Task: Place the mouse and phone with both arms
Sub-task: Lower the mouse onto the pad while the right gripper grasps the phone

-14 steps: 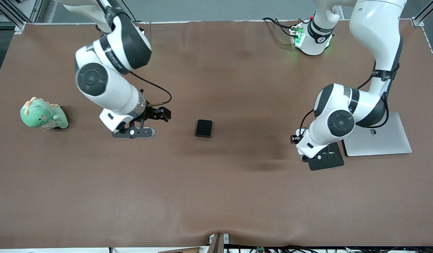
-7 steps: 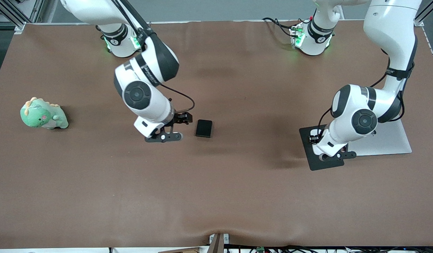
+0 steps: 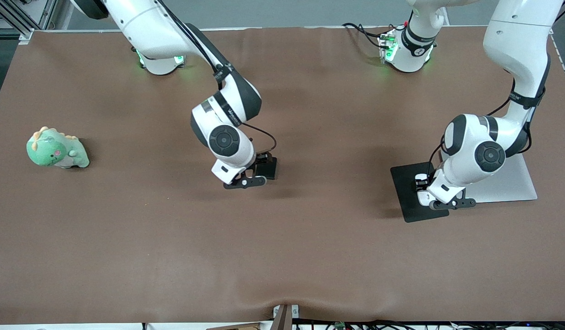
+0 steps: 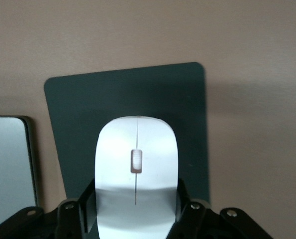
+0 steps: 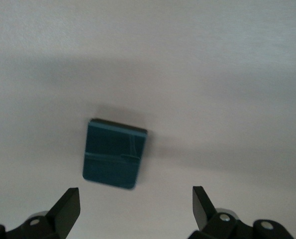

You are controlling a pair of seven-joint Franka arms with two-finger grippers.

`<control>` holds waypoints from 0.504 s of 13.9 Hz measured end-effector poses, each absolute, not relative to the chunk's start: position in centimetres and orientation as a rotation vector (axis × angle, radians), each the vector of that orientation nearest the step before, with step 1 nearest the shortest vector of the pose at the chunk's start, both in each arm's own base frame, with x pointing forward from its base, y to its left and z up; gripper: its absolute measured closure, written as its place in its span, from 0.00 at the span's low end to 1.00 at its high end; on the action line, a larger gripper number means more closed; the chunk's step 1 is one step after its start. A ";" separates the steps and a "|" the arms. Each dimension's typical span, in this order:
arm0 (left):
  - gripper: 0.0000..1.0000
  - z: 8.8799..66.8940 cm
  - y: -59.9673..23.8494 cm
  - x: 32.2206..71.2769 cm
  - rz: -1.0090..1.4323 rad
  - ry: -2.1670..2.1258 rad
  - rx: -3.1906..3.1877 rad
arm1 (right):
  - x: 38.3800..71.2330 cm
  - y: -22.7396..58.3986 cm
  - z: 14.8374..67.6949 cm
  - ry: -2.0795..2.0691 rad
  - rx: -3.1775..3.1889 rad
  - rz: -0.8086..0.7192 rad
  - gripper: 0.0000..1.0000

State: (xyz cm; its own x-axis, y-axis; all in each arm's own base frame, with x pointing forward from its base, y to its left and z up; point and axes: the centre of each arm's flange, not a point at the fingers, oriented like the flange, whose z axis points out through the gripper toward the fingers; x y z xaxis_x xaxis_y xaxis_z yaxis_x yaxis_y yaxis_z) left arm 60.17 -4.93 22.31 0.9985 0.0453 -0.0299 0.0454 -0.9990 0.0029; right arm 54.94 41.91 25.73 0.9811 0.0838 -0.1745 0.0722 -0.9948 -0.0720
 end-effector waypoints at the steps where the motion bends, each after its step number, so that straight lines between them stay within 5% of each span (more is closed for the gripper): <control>1: 0.37 21.5 -4.7 60.1 -0.038 0.071 3.132 | 54.5 42.7 24.5 -0.083 -3.064 0.270 0.00; 7: 0.36 19.1 -5.3 59.9 -0.030 0.061 3.118 | 53.1 44.4 21.2 -0.041 -3.078 0.291 0.00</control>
